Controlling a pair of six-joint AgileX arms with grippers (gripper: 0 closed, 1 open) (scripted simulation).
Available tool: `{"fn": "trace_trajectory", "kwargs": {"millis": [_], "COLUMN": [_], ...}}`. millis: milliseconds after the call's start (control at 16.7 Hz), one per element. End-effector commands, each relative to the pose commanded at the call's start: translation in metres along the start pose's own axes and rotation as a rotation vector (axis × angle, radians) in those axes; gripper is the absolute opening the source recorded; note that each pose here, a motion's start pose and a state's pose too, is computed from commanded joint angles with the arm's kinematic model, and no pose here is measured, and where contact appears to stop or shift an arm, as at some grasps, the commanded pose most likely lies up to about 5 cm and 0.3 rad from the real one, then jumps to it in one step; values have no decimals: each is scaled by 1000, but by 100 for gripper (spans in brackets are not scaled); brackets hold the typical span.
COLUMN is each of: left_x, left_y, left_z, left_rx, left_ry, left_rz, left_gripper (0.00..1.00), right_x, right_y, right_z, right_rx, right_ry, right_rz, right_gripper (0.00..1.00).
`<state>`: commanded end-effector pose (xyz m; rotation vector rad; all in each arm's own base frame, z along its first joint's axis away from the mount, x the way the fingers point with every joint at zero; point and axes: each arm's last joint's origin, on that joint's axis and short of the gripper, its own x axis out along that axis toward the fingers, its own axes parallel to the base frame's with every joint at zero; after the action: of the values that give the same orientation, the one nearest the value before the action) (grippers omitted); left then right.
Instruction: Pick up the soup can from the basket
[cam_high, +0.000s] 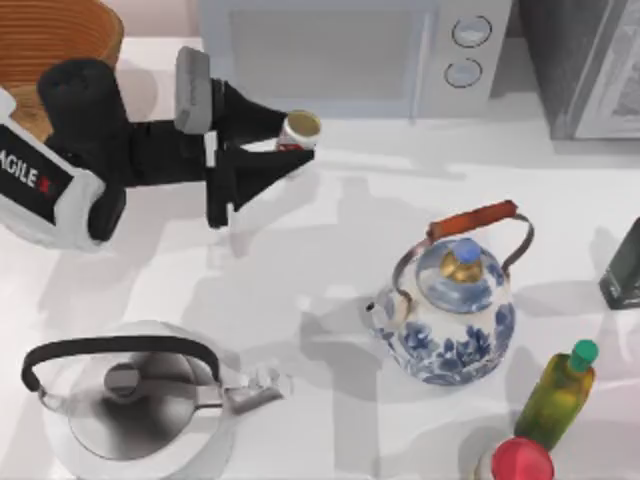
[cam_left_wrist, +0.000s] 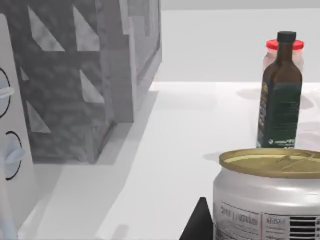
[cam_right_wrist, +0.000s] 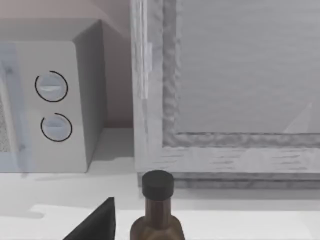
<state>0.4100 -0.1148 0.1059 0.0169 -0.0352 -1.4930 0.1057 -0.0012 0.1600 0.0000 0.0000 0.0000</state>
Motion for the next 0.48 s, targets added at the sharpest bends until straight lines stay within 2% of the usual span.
{"fn": "trace_trajectory", "kwargs": {"millis": [240,360,480], "left_x": [15,17,18], "left_y": [-1,-4,-4], "left_z": [-68,-85,-88], "left_rx": [-25,-32,-34], "left_ry": [9,11,11], "left_rz": [-83,-96,-98], "left_gripper": [0,0,0], "right_x": [0,0,0], "right_y": [0,0,0], "right_z": [0,0,0], "right_rx": [0,0,0], "right_ry": [0,0,0], "right_rz": [0,0,0], "right_gripper": [100,100,100]}}
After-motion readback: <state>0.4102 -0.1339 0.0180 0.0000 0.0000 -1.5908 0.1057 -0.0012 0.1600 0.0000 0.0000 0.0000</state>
